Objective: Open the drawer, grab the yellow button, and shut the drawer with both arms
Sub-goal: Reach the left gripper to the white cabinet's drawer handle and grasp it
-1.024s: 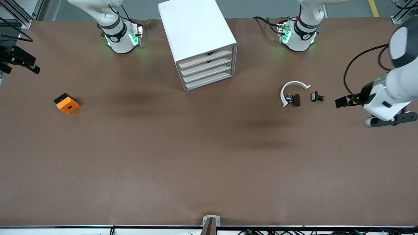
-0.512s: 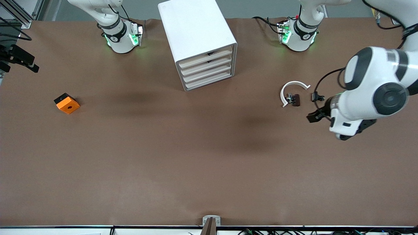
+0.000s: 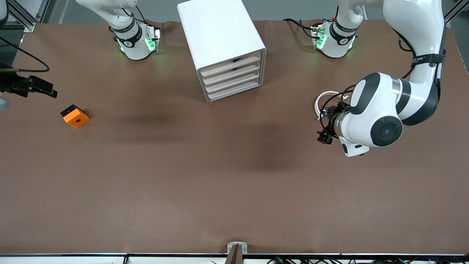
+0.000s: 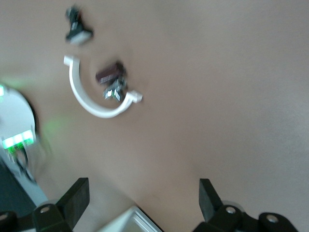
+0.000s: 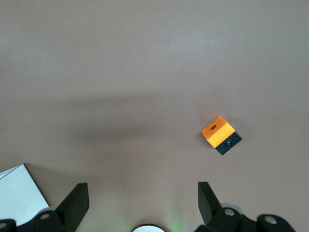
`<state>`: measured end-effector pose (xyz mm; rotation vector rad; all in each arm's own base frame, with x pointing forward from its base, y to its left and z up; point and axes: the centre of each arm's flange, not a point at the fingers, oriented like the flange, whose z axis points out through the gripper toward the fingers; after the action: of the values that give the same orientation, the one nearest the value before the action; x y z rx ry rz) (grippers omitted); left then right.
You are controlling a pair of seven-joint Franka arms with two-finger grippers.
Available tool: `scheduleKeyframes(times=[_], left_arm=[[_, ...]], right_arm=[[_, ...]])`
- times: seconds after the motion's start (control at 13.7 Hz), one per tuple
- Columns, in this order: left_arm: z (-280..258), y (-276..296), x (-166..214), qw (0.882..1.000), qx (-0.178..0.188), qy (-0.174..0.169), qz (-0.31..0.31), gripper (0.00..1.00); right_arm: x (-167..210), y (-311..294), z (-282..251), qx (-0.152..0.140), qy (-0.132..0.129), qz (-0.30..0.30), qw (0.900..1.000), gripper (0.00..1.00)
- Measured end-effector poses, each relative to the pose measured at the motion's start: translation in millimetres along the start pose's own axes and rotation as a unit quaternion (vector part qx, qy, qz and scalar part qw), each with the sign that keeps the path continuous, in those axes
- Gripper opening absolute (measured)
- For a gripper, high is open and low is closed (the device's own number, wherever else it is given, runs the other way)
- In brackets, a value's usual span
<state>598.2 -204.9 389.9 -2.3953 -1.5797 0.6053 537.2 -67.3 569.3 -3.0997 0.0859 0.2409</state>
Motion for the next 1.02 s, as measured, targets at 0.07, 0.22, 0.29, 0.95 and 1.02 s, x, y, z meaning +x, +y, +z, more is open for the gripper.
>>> scheduleKeyframes(times=[0.07, 0.22, 0.29, 0.95, 1.02], left_arm=[[5.1, -1.7, -4.6, 0.999, 0.018, -0.017, -0.04, 1.0], [22.9, -2.5, -9.7, 0.988, 0.068, -0.051, -0.132, 1.0], [34.0, 0.1, -12.5, 0.979, 0.092, -0.061, -0.169, 1.0], [124.9, 35.5, -99.1, 0.884, 0.284, -0.213, -0.306, 1.0], [127.3, 36.2, -110.3, 0.878, 0.293, -0.222, -0.306, 0.98]], right_arm=[[6.8, 3.8, 7.4, 0.0, -0.007, 0.003, 1.0, 1.0], [12.9, 8.2, 11.2, 0.001, -0.01, 0.007, 1.0, 1.0], [12.9, 8.4, 10.0, 0.001, -0.01, 0.007, 1.0, 1.0], [12.9, 14.0, 10.6, 0.002, -0.013, 0.012, 1.0, 1.0], [13.0, 14.8, 10.9, 0.002, -0.013, 0.013, 1.0, 1.0]])
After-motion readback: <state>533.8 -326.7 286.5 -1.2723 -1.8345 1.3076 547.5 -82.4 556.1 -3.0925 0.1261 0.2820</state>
